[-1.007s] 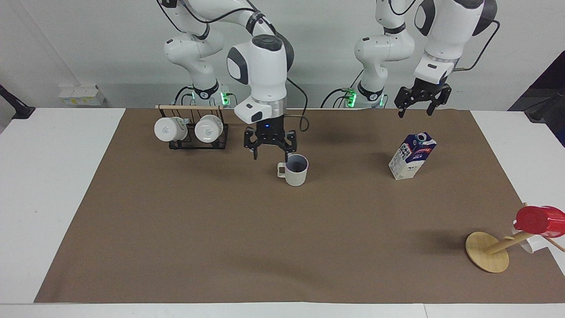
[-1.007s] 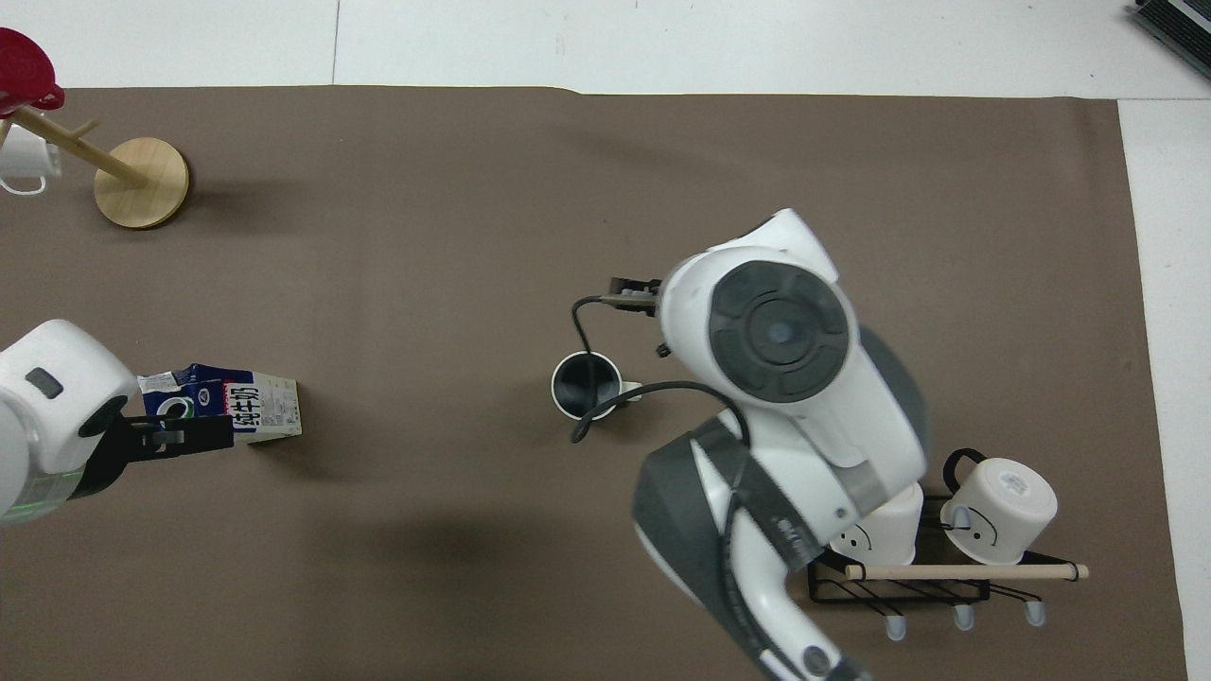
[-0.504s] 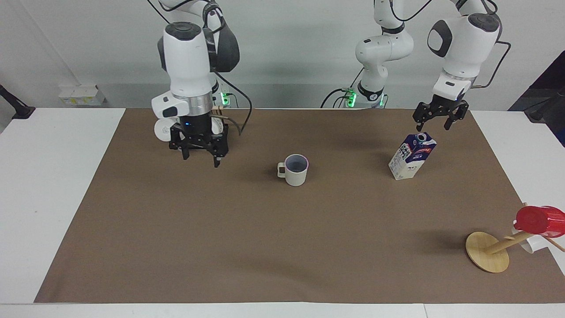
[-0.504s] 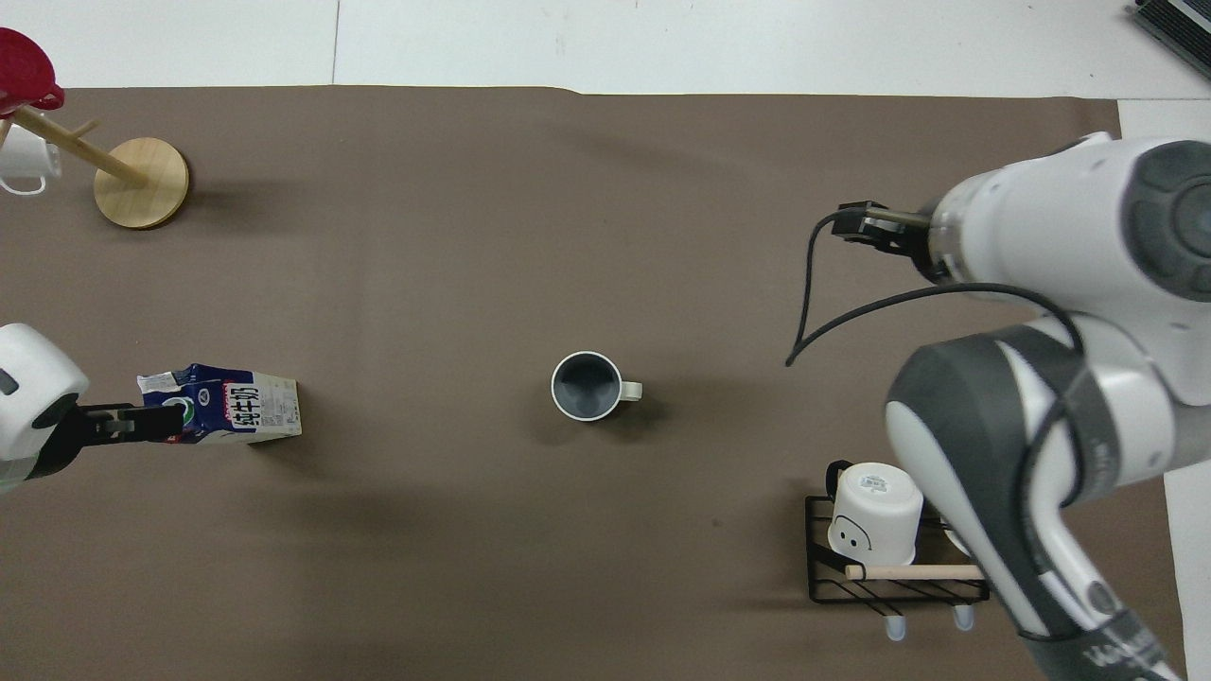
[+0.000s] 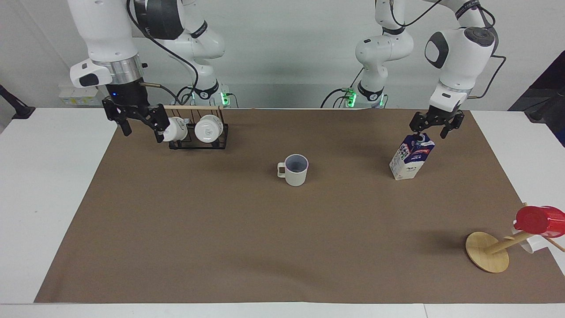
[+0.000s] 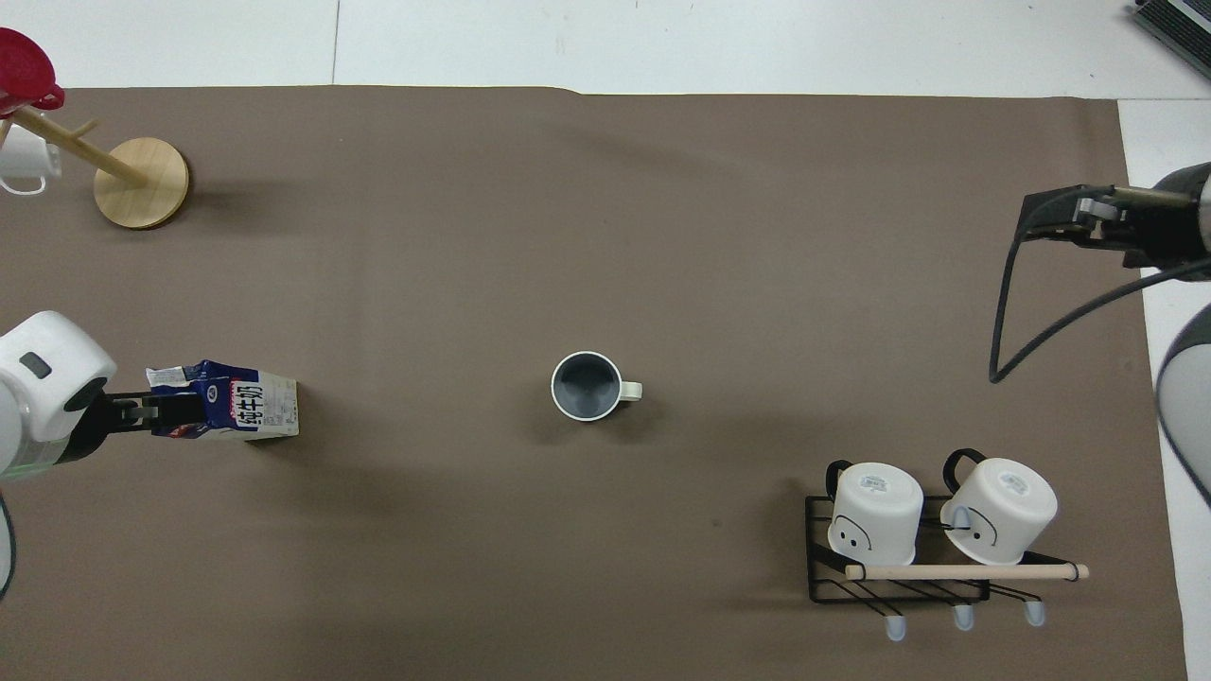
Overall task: Place cup and milk on table
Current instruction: 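Withdraw the right gripper to rest while the left gripper holds the carton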
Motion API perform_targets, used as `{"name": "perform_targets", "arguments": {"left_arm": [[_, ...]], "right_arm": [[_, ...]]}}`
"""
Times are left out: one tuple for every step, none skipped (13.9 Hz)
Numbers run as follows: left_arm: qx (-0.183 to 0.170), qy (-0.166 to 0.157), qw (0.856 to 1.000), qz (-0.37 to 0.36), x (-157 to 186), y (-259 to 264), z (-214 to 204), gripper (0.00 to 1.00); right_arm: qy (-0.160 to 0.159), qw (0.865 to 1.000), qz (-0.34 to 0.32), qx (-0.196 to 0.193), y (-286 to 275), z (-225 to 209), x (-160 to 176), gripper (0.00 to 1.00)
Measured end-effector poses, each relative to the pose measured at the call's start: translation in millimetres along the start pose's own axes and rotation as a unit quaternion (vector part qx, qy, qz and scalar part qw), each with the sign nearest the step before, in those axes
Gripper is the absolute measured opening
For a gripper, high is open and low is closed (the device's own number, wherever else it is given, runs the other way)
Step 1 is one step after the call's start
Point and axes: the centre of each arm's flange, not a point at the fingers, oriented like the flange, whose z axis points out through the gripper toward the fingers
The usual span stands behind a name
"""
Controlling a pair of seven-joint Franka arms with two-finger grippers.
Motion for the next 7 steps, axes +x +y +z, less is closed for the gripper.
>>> {"name": "perform_targets", "arguments": {"left_arm": [[-0.001,0.000,1.000,0.000,0.2,0.2,0.1,1.00],[-0.001,0.000,1.000,0.001,0.6,0.4,-0.2,1.00],[-0.001,0.000,1.000,0.001,1.4,0.6,-0.3,1.00],[-0.002,-0.001,1.000,0.002,2.7,0.7,-0.2,1.00],[-0.002,-0.003,1.000,0.002,5.2,0.7,-0.6,1.00],[-0.003,-0.006,1.000,0.003,8.5,0.7,-1.3,1.00],[-0.005,-0.009,1.000,0.004,11.5,0.7,-2.4,1.00]], "right_arm": [[-0.006,1.000,-0.002,-0.002,3.7,-9.6,-0.4,1.00],[-0.011,1.000,-0.002,-0.004,6.7,-18.2,-0.7,1.00],[-0.019,1.000,-0.008,-0.006,9.0,-24.9,-2.0,1.00],[-0.027,0.999,-0.017,-0.008,10.1,-28.8,-4.2,1.00],[-0.036,0.999,-0.023,-0.009,10.2,-29.6,-7.1,1.00],[-0.045,0.999,-0.027,-0.010,9.8,-27.9,-10.1,1.00],[-0.053,0.998,-0.028,-0.009,9.1,-25.4,-12.6,1.00]]}}
